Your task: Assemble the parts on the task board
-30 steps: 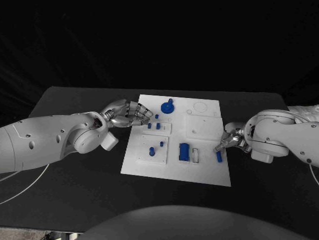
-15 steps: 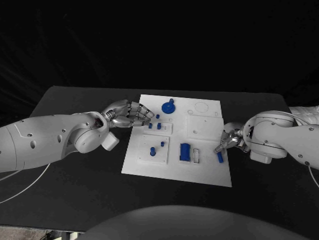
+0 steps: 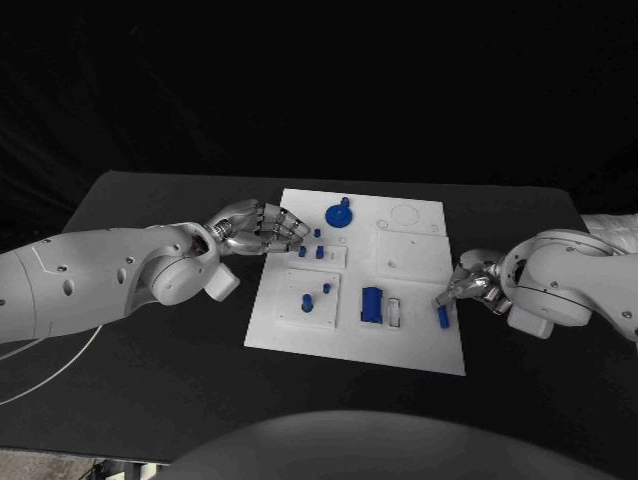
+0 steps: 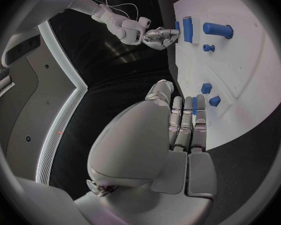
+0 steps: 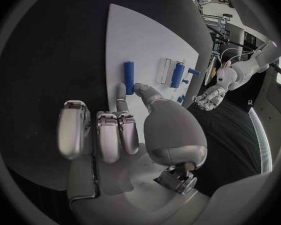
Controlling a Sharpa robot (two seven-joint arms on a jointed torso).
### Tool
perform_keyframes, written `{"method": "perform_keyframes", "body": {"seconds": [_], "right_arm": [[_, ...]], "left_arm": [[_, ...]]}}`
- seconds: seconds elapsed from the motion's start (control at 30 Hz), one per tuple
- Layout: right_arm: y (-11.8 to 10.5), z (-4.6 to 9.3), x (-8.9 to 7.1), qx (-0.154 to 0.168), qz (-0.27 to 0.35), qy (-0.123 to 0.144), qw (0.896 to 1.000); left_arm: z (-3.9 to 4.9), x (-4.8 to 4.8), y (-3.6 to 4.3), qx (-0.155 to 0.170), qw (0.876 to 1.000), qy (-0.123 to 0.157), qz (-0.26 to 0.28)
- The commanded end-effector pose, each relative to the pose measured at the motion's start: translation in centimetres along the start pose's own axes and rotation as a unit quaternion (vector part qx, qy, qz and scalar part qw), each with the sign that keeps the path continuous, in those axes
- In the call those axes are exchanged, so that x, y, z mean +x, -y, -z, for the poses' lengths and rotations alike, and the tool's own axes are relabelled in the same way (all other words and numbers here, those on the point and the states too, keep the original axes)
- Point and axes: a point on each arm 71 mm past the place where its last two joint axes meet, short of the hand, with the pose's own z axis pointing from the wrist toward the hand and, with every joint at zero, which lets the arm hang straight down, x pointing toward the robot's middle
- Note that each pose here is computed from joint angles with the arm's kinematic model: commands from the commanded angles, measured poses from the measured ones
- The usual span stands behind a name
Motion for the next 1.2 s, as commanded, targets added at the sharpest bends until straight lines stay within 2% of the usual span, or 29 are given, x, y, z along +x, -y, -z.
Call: {"method": "perform_keyframes", "body": {"seconds": [0.03,0.37,0.77,1.2], "right_arm": [[0.3,0.1,1.3,0.011,-0.031,-0.047,0.998],[-1.3,0.7,1.2,-0.010,-0.065,-0.073,0.995],[-3.4,0.3,0.9,-0.022,-0.067,-0.077,0.994],[-4.4,-0.1,0.6,-0.025,-0.082,-0.084,0.993]], "left_arm": [[-0.12,0.28,0.09,0.002,1.000,-0.011,0.003],[-0.23,0.32,0.06,0.001,1.000,-0.014,0.003],[-0.30,0.35,-0.02,-0.004,1.000,-0.017,0.004],[-0.34,0.39,-0.08,-0.008,1.000,-0.021,0.005]]}}
